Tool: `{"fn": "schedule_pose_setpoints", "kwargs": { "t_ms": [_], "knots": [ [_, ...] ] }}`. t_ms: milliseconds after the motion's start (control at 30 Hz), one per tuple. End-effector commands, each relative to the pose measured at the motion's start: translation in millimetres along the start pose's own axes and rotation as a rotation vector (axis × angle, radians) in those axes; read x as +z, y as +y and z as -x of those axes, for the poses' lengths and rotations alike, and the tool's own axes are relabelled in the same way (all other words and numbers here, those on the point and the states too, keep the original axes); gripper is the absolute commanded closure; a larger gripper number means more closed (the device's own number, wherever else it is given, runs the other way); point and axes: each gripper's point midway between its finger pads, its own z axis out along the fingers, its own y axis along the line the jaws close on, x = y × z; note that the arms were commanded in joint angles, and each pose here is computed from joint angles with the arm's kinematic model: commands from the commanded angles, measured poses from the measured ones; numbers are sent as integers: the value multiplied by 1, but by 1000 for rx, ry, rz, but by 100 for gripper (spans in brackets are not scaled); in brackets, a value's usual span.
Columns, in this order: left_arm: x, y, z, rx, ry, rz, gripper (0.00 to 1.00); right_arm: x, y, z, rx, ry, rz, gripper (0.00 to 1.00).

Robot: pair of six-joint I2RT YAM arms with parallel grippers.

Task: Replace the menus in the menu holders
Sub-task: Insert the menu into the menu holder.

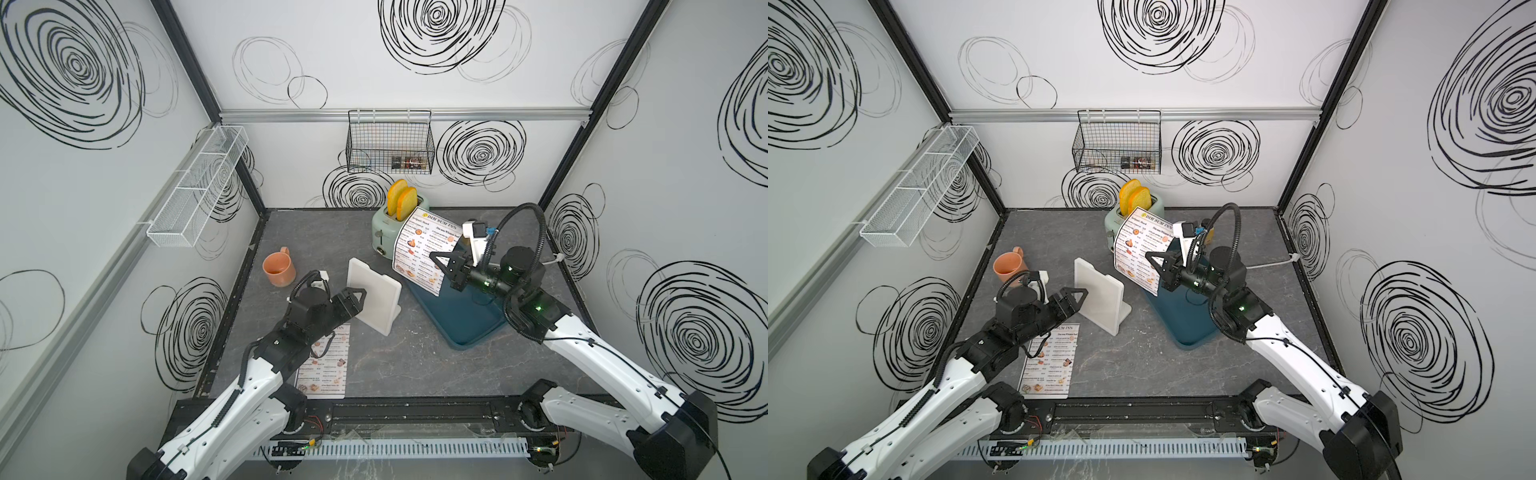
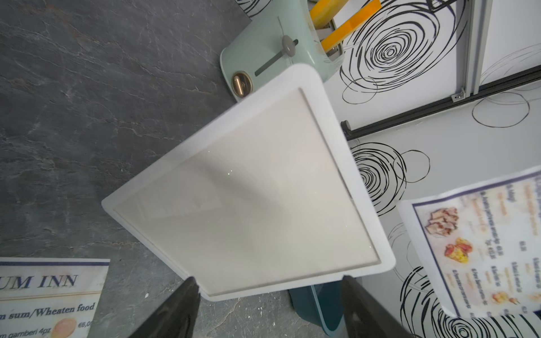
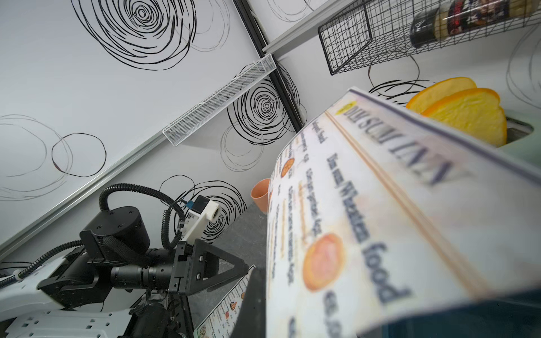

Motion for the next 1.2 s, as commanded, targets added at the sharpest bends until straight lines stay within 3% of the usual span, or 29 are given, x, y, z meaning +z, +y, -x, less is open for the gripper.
{"fn": "schedule_pose_setpoints", "kwargs": {
  "t_ms": [0,833,1167],
  "knots": [
    [3,-8,8,-19,-34,-42,21,2,0,5,-19,-34,18,100],
    [8,-1,3,-42,-21,-32,21,14,7,-16,79,33,123,100],
    [8,0,3,-43,-23,-27,21,9,-9,-17,62,15,31,100]
  ]
}}
